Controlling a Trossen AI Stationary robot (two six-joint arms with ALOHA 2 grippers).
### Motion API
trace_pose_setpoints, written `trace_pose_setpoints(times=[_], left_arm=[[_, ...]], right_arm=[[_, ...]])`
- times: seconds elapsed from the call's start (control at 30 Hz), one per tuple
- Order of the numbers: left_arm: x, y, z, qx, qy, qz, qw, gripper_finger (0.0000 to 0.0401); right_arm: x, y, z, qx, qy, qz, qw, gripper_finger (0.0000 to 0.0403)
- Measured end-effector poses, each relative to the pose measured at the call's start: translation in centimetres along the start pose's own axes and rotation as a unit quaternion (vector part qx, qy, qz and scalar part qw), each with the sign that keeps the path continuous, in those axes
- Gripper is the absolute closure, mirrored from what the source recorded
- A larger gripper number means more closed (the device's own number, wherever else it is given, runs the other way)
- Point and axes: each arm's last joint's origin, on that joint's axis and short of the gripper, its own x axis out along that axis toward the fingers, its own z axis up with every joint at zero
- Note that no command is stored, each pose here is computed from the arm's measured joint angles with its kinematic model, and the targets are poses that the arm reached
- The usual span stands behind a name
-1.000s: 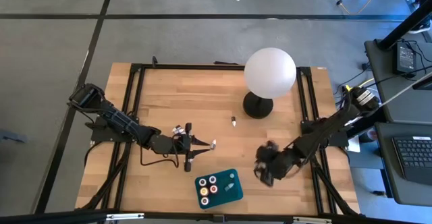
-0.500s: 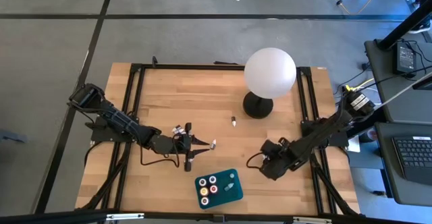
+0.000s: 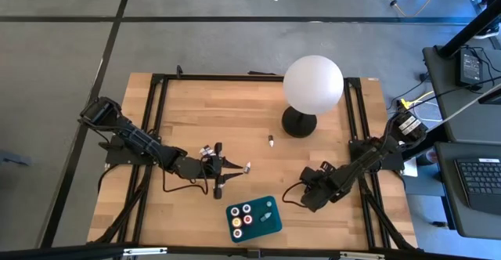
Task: Pick & Place food coloring
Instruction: Put the small orange food coloring bottle into the blue bin
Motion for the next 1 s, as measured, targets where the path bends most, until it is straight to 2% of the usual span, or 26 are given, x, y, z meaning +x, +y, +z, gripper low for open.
trace_pose_setpoints(times=[0.17, 0.33, 0.5, 0.63, 0.77, 0.9, 1.0], left_arm=[[0.0, 0.0, 0.0, 0.0, 0.0, 0.0, 1.0, 0.0317], [0.0, 0.0, 0.0, 0.0, 0.0, 0.0, 1.0, 0.0319], [0.0, 0.0, 0.0, 0.0, 0.0, 0.0, 1.0, 0.0321], [0.0, 0.0, 0.0, 0.0, 0.0, 0.001, 1.0, 0.0322], [0.0, 0.0, 0.0, 0.0, 0.0, 0.001, 1.0, 0.032], [0.0, 0.0, 0.0, 0.0, 0.0, 0.001, 1.0, 0.0318], [0.0, 0.0, 0.0, 0.0, 0.0, 0.001, 1.0, 0.0317]], right_arm=[[-0.4, 0.0, 0.1, -0.001, 0.0, 0.012, 1.0, 0.0285], [-0.8, 0.0, 0.1, -0.029, 0.002, 0.021, 0.999, 0.0334], [-2.4, 1.3, 1.1, -0.068, -0.019, 0.049, 0.996, 0.0331], [-4.7, 3.1, 2.5, -0.112, -0.087, 0.07, 0.987, 0.0321], [-7.1, 5.1, 4.1, -0.173, -0.173, 0.105, 0.964, 0.0324], [-8.7, 7.1, 5.2, -0.218, -0.253, 0.177, 0.926, 0.0323], [-8.9, 8.2, 5.5, -0.251, -0.282, 0.221, 0.899, 0.0322]])
